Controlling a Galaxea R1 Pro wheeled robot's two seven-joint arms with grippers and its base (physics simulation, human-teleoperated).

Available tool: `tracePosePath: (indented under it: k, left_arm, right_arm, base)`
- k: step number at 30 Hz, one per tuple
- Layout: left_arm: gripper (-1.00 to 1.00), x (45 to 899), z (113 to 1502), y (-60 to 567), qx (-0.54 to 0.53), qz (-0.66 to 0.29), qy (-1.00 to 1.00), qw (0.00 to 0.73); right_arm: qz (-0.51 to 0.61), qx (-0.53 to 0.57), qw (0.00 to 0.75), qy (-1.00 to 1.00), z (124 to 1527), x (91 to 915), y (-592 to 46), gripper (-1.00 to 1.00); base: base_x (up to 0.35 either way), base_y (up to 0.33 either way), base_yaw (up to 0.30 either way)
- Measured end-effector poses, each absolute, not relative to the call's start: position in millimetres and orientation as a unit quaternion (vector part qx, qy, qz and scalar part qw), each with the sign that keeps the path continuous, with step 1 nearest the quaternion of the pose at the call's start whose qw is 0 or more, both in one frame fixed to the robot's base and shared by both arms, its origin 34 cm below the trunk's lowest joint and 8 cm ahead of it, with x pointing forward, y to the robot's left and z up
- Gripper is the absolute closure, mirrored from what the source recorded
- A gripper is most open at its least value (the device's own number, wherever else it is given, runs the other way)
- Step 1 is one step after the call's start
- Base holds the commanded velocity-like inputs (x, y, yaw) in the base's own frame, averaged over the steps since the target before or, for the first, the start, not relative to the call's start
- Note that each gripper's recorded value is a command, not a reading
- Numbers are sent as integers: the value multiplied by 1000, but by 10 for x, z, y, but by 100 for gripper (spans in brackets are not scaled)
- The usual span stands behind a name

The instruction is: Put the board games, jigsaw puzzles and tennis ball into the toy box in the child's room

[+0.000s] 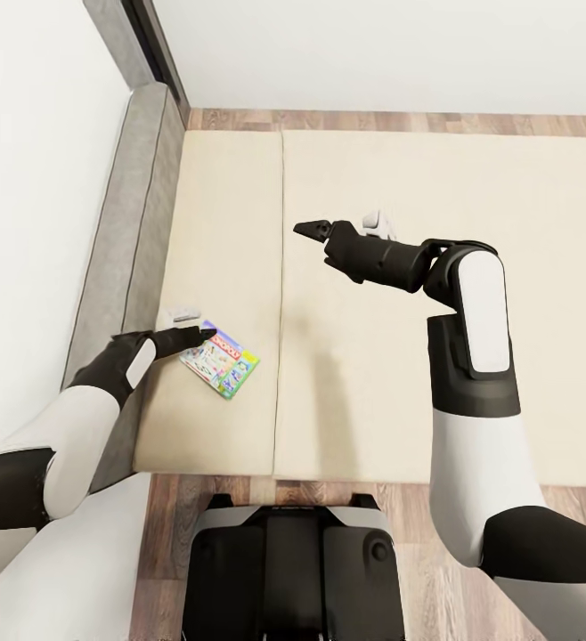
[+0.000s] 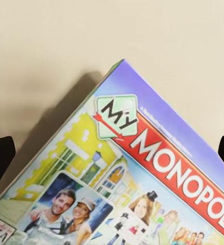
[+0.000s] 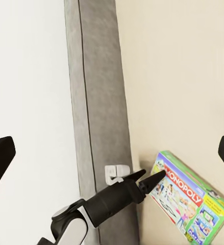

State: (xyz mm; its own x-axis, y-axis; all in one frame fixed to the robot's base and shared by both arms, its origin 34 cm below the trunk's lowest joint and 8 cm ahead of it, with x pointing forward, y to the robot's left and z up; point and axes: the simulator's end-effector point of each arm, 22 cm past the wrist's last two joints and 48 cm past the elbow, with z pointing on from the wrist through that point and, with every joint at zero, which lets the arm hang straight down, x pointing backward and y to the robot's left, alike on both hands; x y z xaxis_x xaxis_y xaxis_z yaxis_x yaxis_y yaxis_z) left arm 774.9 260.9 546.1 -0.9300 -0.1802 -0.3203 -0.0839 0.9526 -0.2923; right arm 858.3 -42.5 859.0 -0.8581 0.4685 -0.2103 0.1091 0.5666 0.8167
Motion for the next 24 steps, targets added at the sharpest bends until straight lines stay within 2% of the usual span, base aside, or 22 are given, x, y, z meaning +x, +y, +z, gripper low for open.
tracePosePath:
  k: [24]
  left_arm:
    - [-100, 7695, 5339, 2623, -67, -136, 974, 169]
  right_arm:
    - [434, 170, 201, 862, 8466, 8595, -419, -100]
  base:
    - [0, 0, 0]
